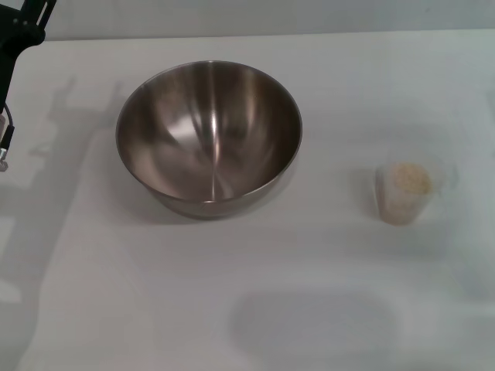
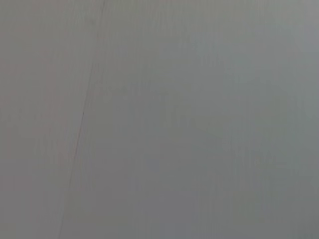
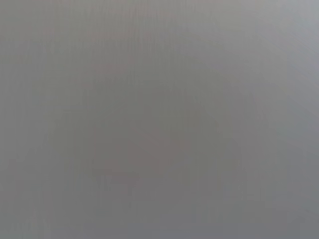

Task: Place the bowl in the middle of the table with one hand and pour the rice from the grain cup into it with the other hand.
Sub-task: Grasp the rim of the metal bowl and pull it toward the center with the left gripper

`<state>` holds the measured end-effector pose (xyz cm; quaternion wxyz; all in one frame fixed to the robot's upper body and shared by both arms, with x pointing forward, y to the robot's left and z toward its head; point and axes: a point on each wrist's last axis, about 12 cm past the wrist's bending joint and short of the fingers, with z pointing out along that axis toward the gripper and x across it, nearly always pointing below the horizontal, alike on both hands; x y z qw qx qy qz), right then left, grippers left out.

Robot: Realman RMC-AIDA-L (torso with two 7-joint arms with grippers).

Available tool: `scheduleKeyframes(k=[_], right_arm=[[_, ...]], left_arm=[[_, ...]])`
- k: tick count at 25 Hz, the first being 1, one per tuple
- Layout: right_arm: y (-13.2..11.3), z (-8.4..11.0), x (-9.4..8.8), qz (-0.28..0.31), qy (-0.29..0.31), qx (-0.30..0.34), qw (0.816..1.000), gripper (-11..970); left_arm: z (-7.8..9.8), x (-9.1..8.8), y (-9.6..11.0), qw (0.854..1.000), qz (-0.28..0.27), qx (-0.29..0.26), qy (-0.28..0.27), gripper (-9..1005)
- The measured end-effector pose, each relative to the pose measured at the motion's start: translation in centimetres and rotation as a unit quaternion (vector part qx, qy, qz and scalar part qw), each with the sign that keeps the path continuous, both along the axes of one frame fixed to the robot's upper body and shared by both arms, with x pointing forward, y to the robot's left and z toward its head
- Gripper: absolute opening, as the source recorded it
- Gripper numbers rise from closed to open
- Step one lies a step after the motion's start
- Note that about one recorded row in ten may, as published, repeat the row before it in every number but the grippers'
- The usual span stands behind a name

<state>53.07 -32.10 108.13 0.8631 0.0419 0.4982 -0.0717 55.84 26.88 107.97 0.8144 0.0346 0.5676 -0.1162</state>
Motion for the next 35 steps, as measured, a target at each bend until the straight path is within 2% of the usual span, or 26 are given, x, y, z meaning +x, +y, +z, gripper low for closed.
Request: scheduleKeyframes(k=[28, 32, 35], right_arm=[[0.1, 0.1, 0.2, 0.002, -0.002, 0.0, 1.0, 752], [0.1, 0.1, 0.1, 0.001, -0.001, 0.0, 1.0, 751], [0.0, 0.1, 0.0, 0.0, -0.003, 0.0, 1.0, 751]], left_arm=[[0.1, 0.2, -0.2, 1.0, -0.001, -0.002, 0.001, 840], [0.7, 0.9, -0.5, 1.0, -0.01, -0.024, 0.005, 840], [1.7, 2.1, -0.8, 0.998, -0.011, -0.05, 0.02, 840]])
